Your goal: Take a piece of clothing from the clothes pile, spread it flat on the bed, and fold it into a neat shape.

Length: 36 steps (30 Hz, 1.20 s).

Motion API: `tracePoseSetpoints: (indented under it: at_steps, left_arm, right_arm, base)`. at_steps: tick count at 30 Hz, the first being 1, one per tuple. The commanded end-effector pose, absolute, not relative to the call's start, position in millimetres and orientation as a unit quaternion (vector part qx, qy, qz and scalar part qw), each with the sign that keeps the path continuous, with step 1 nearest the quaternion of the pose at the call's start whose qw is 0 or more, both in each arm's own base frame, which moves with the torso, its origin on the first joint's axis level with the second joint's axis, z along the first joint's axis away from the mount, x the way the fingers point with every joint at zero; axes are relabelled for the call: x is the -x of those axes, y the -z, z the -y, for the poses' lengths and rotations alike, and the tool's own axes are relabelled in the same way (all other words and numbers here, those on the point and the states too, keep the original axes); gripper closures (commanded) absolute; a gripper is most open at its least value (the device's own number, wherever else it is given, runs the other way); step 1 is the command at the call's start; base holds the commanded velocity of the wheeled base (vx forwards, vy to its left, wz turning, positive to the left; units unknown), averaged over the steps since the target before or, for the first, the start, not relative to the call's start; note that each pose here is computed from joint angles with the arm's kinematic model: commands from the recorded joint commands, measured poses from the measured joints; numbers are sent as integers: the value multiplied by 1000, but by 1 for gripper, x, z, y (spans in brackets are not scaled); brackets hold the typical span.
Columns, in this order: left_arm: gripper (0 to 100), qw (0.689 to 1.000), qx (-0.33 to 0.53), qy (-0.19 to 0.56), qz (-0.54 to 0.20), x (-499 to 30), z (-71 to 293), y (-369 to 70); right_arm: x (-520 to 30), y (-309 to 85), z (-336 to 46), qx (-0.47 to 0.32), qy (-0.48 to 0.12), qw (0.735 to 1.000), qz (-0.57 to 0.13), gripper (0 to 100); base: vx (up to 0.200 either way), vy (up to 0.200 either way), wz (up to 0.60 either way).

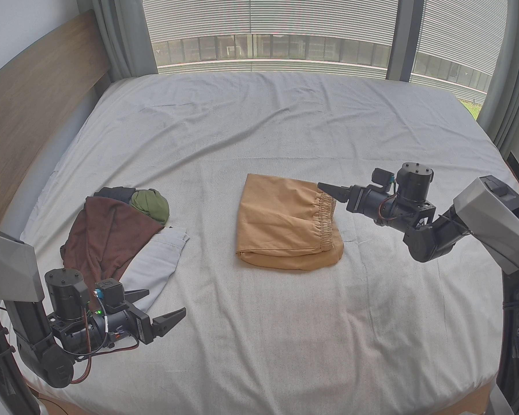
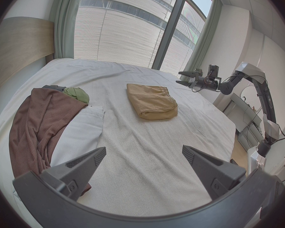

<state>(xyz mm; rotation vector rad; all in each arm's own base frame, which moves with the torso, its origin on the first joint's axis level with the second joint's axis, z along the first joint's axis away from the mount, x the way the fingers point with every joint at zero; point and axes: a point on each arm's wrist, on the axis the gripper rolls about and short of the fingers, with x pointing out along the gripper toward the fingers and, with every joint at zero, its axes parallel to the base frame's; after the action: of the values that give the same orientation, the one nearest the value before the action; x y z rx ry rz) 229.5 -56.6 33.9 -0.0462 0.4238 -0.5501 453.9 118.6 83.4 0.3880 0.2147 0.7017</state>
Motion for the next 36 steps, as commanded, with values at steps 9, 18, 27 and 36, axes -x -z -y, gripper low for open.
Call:
tracePoseSetpoints:
  at_steps: [9,18,27,36]
  left_arm:
    - [0,942,23,271,-197,-229,56,-39]
    - [0,942,24,271,-197,-229,56,-39]
    - [0,942,24,271,-197,-228,56,-40]
    - [0,942,24,270,-198,-228,56,-39]
  right_arm:
    - [-464,-79,-164,-187,-377,900,-109,0]
    - [-478,-12,-173,-187,-359,900,-164,0]
    - [-470,26,-167,-169,-332,907,-198,0]
    - [-458,35,-160,-164,-324,908,-208,0]
  base:
    - [0,0,0]
    - [0,0,0]
    - [0,0,0]
    - [0,0,0]
